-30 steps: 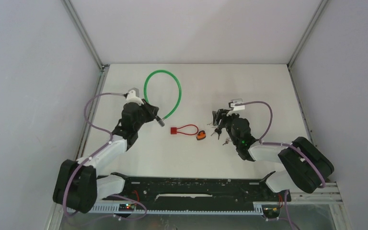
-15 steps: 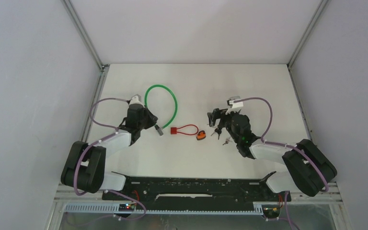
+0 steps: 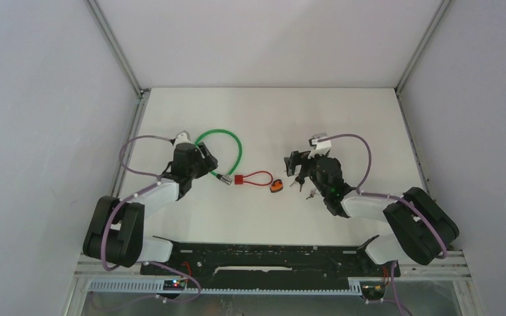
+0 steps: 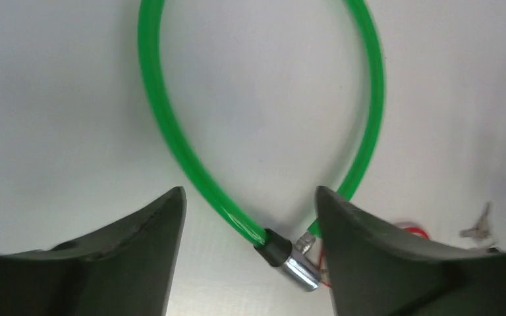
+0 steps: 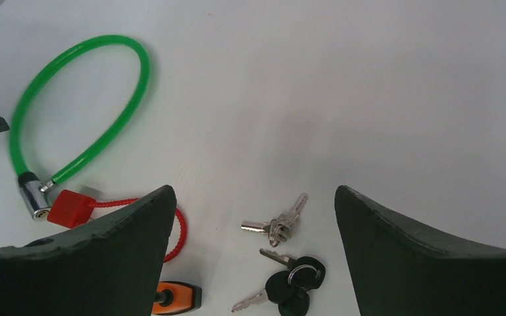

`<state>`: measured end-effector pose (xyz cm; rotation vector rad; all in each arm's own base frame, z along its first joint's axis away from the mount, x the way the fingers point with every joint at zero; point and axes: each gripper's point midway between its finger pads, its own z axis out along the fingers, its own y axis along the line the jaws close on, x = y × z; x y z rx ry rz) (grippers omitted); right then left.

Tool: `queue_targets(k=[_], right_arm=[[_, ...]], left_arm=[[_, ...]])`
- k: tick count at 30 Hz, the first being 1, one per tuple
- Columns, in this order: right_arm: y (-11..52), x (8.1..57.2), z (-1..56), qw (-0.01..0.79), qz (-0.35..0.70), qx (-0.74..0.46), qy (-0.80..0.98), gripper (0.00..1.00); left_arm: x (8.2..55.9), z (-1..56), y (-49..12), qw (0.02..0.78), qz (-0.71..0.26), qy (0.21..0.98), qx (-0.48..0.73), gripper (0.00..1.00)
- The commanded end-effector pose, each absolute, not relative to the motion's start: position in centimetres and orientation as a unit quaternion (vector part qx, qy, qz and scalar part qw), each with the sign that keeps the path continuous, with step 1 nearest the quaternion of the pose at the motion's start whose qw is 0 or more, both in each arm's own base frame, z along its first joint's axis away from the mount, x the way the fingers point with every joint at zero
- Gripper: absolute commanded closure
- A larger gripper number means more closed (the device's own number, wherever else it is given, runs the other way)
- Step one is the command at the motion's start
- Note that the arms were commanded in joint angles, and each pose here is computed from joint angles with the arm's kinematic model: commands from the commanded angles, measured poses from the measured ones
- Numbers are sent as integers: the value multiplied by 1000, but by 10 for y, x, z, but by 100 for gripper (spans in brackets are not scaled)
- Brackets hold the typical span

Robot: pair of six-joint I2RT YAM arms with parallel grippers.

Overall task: Lock with the key
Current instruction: Place the lock at the center of the board.

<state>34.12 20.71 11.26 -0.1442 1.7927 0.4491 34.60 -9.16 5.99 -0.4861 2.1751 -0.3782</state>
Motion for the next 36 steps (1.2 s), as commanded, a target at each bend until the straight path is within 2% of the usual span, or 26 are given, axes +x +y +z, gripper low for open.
queue_targets(k=[1,2,3,5,9,16,20,36], right_arm=[[208,355,127,622,194,-46,757,8],[208,355,126,619,197,-39,759,8],[208,356,124,613,198,-36,764,6],[210,358,120,592,196,-40,781,1],[210,362,118,540,209,-23,815,1],[205,366,117,471,293,15,832,1],[204,373,104,443,296,20,846,1],[192,379,111,455,263,34,850,1]], left_arm=[[347,85,-76,467,-127,854,-191,9],[345,87,-73,469,-121,854,-190,2],[343,90,-71,473,-117,853,-188,1],[339,94,-66,483,-107,851,-178,0],[333,103,-59,511,-94,839,-162,0],[335,134,-39,583,-52,797,-147,0],[334,150,-37,621,-64,767,-152,0],[336,137,-41,605,-73,777,-161,0]])
